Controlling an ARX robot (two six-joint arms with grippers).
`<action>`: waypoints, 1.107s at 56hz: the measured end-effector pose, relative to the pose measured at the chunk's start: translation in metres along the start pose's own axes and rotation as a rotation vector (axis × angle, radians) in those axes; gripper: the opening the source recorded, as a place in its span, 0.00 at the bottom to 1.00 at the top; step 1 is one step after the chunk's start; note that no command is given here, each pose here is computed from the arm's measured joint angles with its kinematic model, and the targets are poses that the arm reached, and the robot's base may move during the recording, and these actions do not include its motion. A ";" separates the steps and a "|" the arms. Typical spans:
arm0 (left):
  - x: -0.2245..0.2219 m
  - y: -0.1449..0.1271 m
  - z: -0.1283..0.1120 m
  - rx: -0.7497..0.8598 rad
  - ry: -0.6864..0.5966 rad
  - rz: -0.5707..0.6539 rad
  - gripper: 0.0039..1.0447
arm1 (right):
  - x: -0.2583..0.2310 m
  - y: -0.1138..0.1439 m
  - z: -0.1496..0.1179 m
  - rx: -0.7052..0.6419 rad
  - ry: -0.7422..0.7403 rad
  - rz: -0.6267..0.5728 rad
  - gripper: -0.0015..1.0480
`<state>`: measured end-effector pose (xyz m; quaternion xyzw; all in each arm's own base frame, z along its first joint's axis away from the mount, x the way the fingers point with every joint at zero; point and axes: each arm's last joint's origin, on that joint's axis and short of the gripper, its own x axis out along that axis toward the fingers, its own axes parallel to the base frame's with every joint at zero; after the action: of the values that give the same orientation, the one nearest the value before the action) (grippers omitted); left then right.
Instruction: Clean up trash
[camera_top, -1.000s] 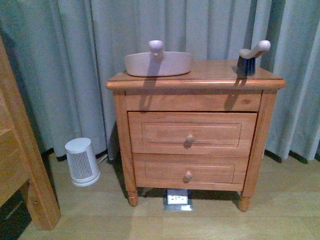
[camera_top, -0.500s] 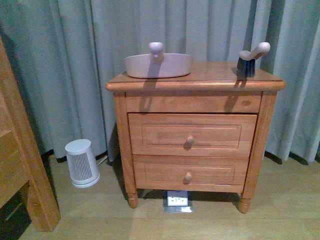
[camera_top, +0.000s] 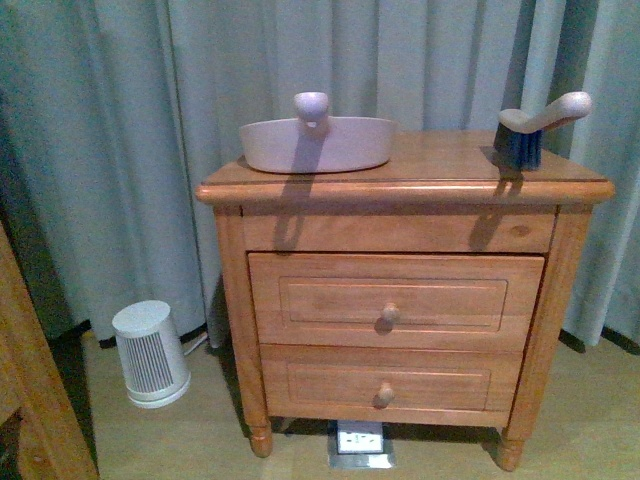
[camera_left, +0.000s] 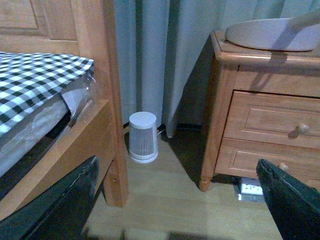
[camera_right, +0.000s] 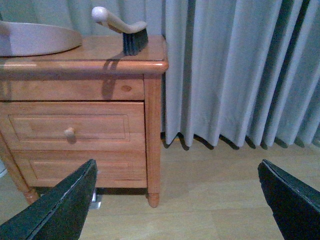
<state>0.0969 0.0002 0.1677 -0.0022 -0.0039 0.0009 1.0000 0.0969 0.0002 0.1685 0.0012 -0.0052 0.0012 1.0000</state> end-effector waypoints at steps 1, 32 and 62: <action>0.000 0.000 0.000 0.000 0.000 0.000 0.93 | 0.000 0.000 0.000 0.000 0.000 0.000 0.93; 0.000 0.000 0.000 0.000 0.000 0.000 0.93 | 0.000 0.000 0.000 0.000 0.001 0.000 0.93; 0.000 0.000 0.000 0.000 0.000 0.000 0.93 | 0.000 0.000 0.000 0.000 0.000 0.000 0.93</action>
<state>0.0969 0.0002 0.1677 -0.0022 -0.0041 0.0009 1.0000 0.0970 0.0002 0.1684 0.0012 -0.0051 0.0012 1.0000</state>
